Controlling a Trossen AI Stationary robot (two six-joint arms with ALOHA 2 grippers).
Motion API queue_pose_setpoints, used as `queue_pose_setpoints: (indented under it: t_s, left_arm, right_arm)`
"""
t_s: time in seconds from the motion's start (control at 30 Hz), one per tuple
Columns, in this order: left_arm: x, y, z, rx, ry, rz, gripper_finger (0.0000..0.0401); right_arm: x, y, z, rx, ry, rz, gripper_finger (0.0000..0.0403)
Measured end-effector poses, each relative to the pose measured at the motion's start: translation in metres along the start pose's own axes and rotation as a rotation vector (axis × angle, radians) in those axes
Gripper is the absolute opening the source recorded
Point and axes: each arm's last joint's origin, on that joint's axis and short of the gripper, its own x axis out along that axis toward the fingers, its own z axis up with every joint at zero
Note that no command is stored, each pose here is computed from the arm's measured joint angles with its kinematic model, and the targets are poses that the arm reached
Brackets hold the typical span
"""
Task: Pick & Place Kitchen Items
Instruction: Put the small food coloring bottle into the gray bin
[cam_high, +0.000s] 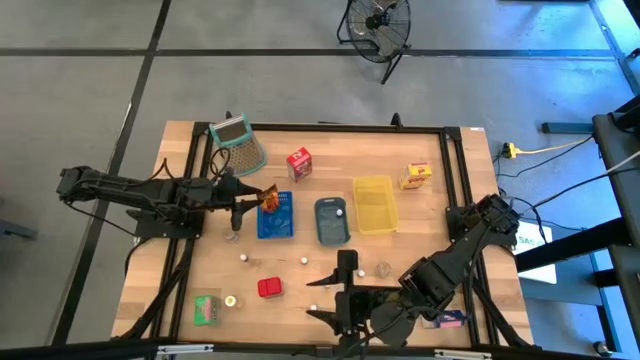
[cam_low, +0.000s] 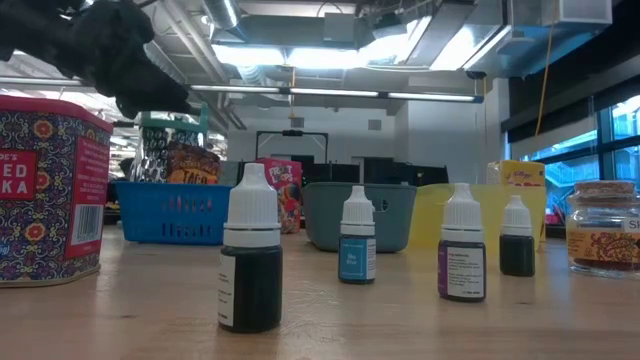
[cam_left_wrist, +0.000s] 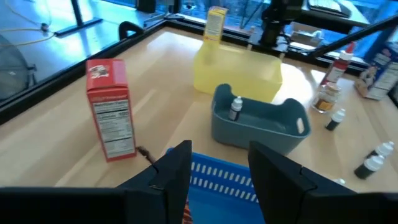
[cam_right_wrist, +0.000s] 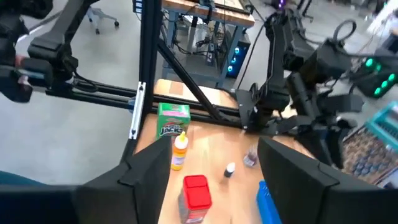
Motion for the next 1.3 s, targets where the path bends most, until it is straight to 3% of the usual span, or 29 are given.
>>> queue_pose_setpoints:
  t_s: [0.2,0.37,0.53,0.63,0.87,0.97,1.17,1.3]
  left_arm:
    - [0.000,-0.002,0.006,0.010,-0.057,-0.020,0.0151]
    - [-0.006,-0.007,0.028,0.077,-0.175,-0.051,0.0153]
    - [-0.018,-0.012,0.058,0.146,-0.190,-0.099,0.0147]
    - [-0.024,-0.014,0.071,0.144,-0.233,-0.106,0.0146]
    - [-0.034,-0.017,0.090,0.170,-0.297,-0.146,0.0146]
    - [-0.035,-0.018,0.091,0.171,-0.302,-0.150,0.0145]
    - [-0.033,-0.017,0.090,0.170,-0.297,-0.114,0.0144]
    - [-0.025,-0.016,0.085,0.193,-0.275,-0.057,0.0144]
  right_arm:
    - [0.001,-0.001,0.000,-0.038,0.002,-0.010,0.0247]
    - [-0.002,-0.011,0.003,-0.043,-0.011,-0.177,0.0243]
    - [-0.020,-0.027,0.010,-0.091,0.002,-0.283,0.0240]
    - [-0.022,-0.029,0.006,-0.148,0.041,-0.301,0.0240]
    - [-0.029,-0.036,-0.016,-0.405,0.241,-0.297,0.0240]
    - [-0.044,-0.046,-0.023,-0.362,0.306,-0.337,0.0241]
    - [-0.077,-0.069,-0.040,-0.133,0.434,-0.471,0.0241]
    - [-0.082,-0.068,-0.041,-0.076,0.458,-0.403,0.0241]
